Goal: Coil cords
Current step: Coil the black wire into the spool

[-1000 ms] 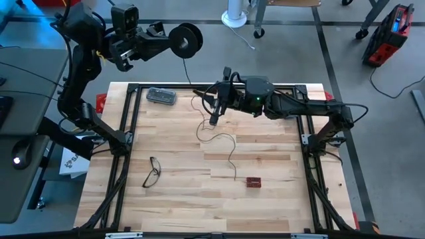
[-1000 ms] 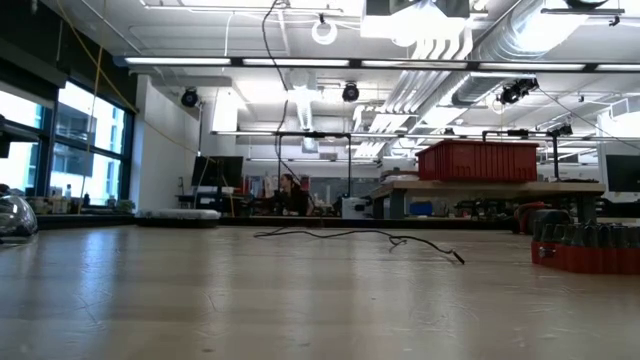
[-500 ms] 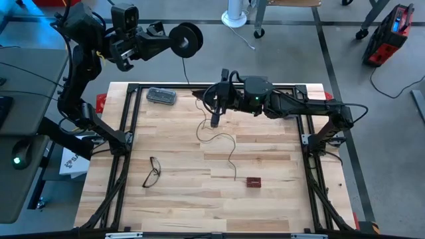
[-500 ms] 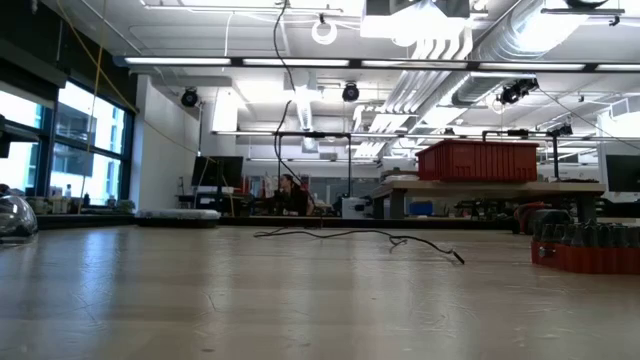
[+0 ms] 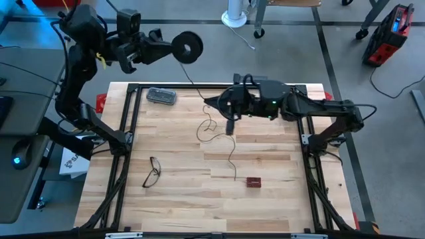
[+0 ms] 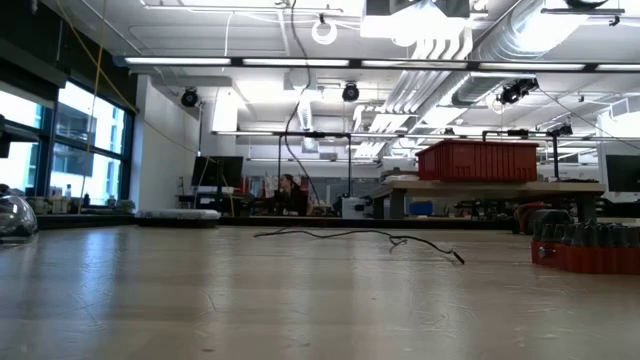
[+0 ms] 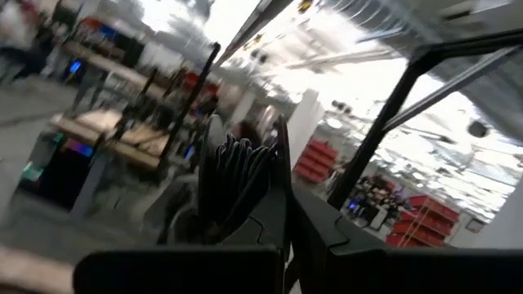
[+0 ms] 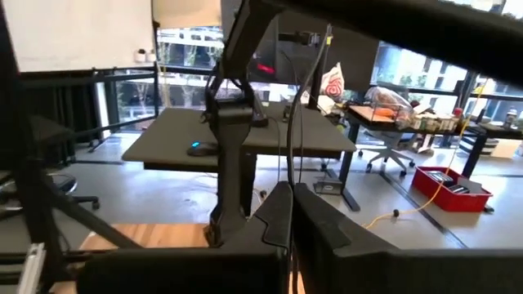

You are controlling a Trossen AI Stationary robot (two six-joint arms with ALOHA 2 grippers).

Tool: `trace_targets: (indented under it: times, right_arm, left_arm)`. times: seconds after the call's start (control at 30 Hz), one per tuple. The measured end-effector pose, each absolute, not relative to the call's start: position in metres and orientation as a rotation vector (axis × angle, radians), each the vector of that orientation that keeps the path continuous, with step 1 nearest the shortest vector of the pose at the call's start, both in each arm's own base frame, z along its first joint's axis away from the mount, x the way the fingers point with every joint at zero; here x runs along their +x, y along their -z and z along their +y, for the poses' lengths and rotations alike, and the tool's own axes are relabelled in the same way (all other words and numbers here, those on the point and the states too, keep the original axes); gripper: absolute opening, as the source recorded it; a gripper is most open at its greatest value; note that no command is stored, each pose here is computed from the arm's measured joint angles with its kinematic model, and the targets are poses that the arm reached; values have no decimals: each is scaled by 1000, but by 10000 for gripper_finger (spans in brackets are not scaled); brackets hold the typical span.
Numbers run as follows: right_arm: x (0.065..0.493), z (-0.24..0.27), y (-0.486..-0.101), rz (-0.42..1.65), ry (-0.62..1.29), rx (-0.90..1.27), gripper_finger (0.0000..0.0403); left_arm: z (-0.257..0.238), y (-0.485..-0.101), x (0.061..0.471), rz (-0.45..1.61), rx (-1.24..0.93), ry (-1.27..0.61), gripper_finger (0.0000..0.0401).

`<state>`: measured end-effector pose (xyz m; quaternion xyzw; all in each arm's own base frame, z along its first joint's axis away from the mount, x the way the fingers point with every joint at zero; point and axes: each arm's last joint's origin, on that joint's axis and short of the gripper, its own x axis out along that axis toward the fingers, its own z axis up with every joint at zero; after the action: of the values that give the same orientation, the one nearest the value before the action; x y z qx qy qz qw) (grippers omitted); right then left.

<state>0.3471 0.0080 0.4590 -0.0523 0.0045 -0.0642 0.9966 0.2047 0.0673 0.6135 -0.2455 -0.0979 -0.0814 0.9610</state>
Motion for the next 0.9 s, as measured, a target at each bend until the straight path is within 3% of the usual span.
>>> trace_targets:
  times: [0.5, 0.9]
  right_arm:
    - [278, 13, -492, 50, 127, -167, 0]
    - [243, 8, -510, -4, 150, -199, 0]
  left_arm:
    - [62, -583, 192, 103, -788, -13, 0]
    - [67, -571, 216, 157, -815, -74, 0]
